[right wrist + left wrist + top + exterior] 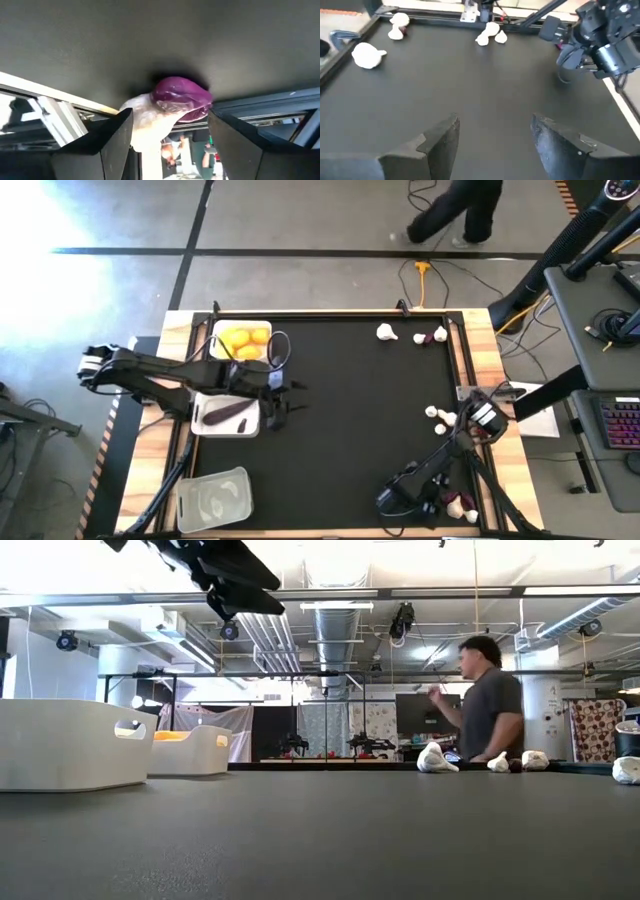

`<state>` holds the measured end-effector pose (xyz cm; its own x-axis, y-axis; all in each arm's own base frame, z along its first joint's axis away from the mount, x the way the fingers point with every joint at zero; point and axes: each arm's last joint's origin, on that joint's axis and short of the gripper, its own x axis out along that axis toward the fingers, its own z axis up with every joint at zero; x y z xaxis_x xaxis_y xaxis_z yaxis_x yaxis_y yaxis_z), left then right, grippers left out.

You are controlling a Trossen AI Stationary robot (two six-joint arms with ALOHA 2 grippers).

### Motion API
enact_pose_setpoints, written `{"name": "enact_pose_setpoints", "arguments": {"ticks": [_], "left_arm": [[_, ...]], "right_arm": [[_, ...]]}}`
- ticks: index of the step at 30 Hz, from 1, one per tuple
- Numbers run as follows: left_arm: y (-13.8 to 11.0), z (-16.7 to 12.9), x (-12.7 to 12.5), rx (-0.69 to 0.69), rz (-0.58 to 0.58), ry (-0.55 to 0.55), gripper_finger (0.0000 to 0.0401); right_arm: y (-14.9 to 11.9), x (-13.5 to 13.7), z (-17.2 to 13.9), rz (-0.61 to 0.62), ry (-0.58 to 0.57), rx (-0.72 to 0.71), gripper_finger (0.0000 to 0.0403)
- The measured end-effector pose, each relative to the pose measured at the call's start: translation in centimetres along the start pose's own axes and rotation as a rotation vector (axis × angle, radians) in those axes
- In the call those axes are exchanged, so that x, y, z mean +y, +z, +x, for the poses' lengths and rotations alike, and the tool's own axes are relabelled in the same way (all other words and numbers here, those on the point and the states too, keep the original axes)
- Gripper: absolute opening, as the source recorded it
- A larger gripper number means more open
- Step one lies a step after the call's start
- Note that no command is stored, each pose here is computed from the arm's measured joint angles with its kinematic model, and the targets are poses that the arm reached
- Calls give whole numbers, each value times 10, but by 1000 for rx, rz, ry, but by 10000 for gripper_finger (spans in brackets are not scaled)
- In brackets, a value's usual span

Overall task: Sort produce into baskets
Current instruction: Put the eggplant into the bottom white bin

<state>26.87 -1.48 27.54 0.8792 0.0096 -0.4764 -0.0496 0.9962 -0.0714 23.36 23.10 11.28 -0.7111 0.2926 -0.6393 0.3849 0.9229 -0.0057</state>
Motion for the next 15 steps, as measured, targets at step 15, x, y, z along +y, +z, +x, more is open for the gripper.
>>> {"name": "enact_pose_setpoints", "arguments": {"ticks": [15], "left_arm": [[6, -1, -1, -65, -7, -9, 228]], "right_arm": [[12, 0, 12, -77, -93, -40, 217]]}}
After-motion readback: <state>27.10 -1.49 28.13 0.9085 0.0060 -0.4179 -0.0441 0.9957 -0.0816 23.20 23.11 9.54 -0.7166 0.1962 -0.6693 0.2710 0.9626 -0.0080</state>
